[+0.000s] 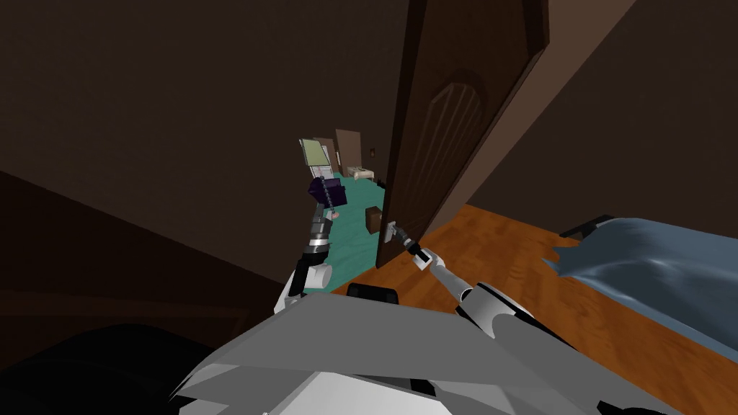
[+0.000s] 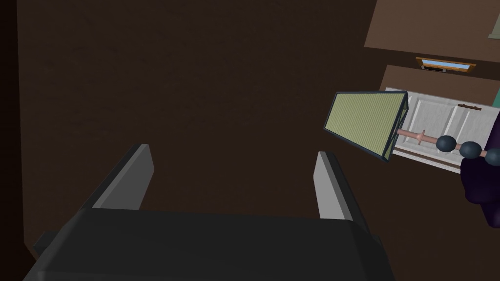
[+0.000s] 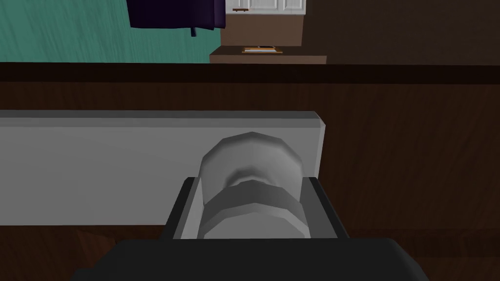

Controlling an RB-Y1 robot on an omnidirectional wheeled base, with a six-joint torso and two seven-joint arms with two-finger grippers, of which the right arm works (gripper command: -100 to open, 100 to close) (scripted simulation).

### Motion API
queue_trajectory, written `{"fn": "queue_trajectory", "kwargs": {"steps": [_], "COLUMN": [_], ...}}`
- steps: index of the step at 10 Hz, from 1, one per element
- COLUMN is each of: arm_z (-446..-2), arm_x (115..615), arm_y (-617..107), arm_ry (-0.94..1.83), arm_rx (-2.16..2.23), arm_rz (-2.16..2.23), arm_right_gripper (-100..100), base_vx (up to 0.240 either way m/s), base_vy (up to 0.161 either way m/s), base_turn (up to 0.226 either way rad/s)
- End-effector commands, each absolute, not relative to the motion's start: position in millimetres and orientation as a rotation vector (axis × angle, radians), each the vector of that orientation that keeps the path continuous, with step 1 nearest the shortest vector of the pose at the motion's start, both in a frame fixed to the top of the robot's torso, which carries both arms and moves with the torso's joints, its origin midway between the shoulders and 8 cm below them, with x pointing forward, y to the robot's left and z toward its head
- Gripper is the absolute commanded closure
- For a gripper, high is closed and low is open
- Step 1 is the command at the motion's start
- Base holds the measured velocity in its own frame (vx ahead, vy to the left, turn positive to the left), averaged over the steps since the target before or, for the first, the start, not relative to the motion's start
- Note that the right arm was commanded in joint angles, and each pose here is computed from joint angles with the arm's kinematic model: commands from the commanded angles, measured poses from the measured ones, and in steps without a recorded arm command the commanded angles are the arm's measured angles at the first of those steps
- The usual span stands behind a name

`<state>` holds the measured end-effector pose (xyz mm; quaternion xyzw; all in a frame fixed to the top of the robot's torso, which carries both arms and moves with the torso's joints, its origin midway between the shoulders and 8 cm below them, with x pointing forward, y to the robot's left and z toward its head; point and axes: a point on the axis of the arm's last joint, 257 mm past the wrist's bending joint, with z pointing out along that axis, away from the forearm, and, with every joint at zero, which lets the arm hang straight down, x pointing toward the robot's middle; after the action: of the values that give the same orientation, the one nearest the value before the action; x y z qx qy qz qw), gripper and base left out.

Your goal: Pull the door open

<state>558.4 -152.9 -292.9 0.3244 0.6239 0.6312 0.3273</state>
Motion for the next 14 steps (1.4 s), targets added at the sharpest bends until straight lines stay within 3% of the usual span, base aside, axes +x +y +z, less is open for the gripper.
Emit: {"fn": "queue_trajectory", "kwargs": {"steps": [1,8,14], "arm_z": [-295.4,-299.2,-298.7], "arm_x": [549.0,525.9,512.0], "arm_y": [-155.3,-157.5,-165.4], "arm_ry": [1.661,1.738,1.778], "arm_rx": [0.826,0.762,0.712], "arm_rz": [1.672,1.725,1.773], "arm_right_gripper": [100,100,100], "base_vx": [-0.097,-0.093,-0.098], "base_vy": [-0.146,-0.132,-0.167], "base_turn": [0.033,0.016,0.119]}}
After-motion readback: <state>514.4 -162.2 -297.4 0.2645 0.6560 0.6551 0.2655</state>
